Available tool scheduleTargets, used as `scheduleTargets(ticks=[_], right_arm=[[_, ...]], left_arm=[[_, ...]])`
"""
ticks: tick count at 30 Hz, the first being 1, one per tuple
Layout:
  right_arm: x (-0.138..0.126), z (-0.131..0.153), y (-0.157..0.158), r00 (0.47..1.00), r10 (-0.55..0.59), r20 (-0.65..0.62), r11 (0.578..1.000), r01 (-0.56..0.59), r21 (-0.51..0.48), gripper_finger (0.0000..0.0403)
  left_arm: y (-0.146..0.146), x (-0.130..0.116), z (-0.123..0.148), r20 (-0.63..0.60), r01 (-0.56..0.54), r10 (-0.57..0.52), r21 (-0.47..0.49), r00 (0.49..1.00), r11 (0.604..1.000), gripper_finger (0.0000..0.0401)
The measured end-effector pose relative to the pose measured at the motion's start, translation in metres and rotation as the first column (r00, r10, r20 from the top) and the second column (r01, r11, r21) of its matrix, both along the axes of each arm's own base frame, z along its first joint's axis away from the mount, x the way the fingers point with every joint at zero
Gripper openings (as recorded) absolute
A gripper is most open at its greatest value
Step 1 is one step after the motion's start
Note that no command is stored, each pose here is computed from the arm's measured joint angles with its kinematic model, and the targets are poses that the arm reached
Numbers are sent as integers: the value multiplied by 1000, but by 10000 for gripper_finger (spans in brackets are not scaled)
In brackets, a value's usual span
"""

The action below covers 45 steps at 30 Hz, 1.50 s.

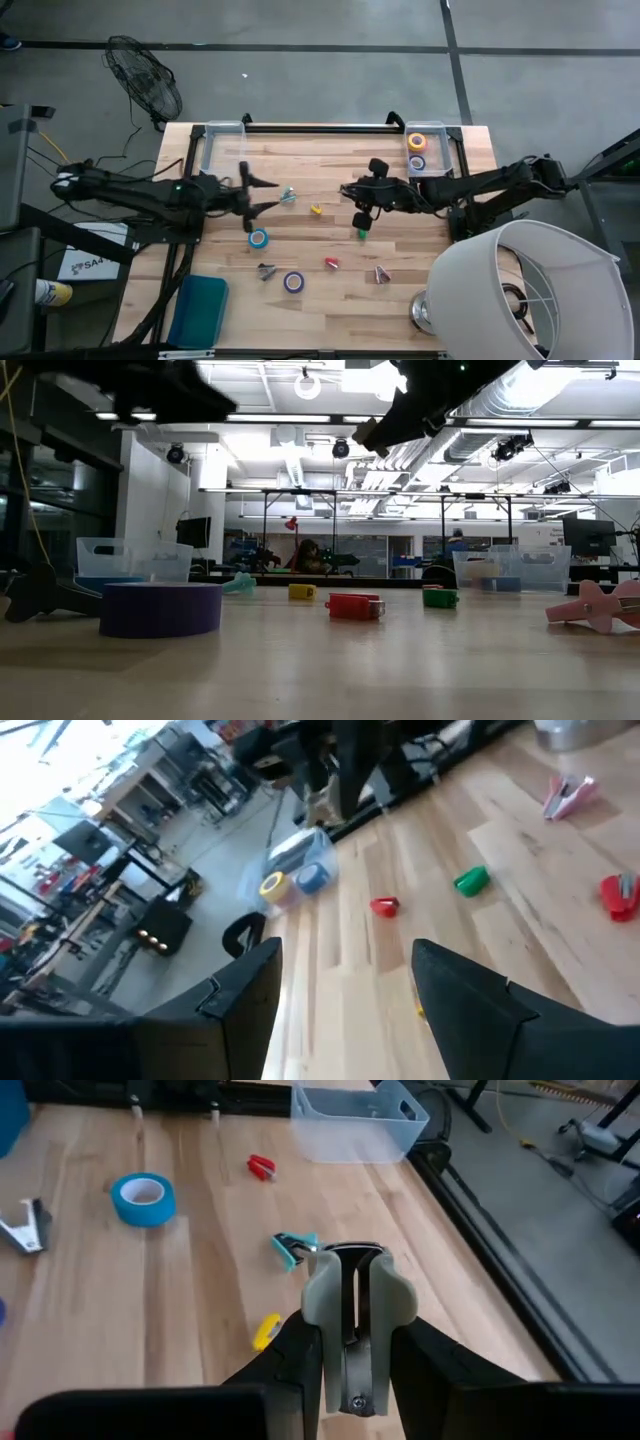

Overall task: Pick and place Stapler, Stapler remover, tape
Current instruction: Put the gray staple remover into the blue bin

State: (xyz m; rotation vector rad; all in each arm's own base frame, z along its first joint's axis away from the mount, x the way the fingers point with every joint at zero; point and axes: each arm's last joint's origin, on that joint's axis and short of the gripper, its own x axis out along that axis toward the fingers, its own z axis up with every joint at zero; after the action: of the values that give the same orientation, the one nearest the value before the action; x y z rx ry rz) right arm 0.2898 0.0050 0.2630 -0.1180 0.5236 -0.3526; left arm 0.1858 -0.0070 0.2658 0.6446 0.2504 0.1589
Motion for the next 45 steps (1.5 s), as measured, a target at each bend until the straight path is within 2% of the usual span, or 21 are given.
scheduleTargets(ticks=[5,11,18,34,41,45], right_arm=[[0,0,-1,996,82,-45,993,-85,-76,79],[0,0,0,987,139,-85,978,-150,-142,79],[1,0,0,980,163,-110,963,-182,-196,79],[3,3,2,963,252,-91,943,-265,-198,79],[4,4,3,959,272,-80,934,-283,-216,79],[4,4,3,953,293,-78,930,-303,-206,79]], left_arm=[[-2,43,20,-88,-41,44,32,995,999,221],[-6,87,38,-130,-45,50,39,990,998,220],[-10,121,45,-140,-14,18,30,990,999,220],[-13,160,36,-175,-18,23,31,984,999,220],[-13,166,36,-177,-22,28,33,984,999,220],[-12,166,36,-169,-59,62,20,984,998,220]])
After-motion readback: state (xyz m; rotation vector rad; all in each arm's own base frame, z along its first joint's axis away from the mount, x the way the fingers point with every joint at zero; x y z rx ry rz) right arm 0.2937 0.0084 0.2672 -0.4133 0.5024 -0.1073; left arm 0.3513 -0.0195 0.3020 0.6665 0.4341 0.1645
